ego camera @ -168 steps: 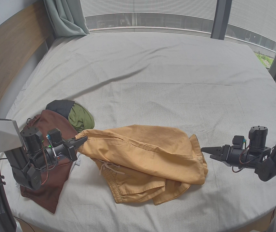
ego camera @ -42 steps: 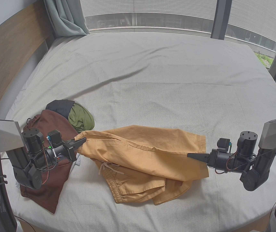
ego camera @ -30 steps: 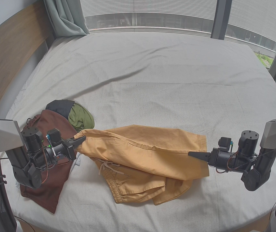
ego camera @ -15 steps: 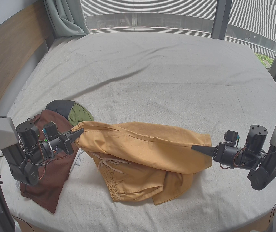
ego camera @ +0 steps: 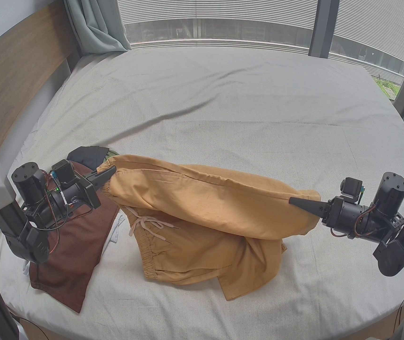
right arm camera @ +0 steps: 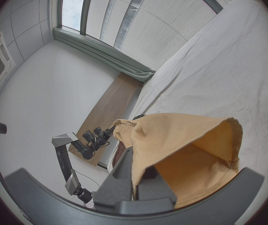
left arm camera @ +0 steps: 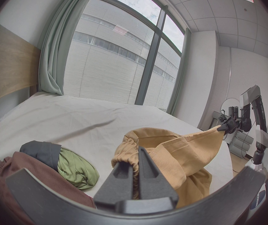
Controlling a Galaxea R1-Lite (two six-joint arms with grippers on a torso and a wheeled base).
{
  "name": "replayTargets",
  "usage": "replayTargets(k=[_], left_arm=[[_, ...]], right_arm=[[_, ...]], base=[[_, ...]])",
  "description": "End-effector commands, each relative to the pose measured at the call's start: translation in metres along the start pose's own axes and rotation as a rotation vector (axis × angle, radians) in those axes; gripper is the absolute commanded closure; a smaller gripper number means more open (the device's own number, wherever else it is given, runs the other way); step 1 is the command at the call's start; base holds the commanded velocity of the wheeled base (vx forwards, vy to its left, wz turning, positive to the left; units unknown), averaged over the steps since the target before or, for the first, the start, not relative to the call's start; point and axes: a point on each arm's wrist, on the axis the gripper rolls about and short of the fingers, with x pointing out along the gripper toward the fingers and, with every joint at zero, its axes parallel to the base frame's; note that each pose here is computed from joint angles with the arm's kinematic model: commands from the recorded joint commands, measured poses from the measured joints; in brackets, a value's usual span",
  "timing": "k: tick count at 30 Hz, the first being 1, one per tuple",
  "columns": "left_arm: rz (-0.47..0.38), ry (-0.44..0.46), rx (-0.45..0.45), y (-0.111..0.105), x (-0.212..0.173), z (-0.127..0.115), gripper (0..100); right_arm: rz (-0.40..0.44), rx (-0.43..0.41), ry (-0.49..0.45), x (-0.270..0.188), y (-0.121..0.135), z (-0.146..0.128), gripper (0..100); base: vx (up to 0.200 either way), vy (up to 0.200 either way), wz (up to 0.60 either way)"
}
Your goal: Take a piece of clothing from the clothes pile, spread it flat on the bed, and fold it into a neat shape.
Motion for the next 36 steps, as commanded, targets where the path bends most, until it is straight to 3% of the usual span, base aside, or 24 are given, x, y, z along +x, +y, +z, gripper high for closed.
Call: replayTargets(k=[1,23,36], left_arm=[[-0.008,-0.034,0.025,-0.004,-0.002,0.013,100],[-0.047,-0.114,0.041,-0.022,-0.006,0.045,100],[-0.036,-0.127,0.050,-0.018,-0.006,0.049,100]], right_arm=[[0.014,-0.019,-0.014,-0.002,0.006,0.004,100],[0.044,-0.075,-0.076,-0.010,0.028,0.018,100],[0.057,-0.101,-0.107,-0.013,0.035,0.026,100]], base=[[0.000,0.000,0.00],[0.000,0.000,0.00],[0.000,0.000,0.00]])
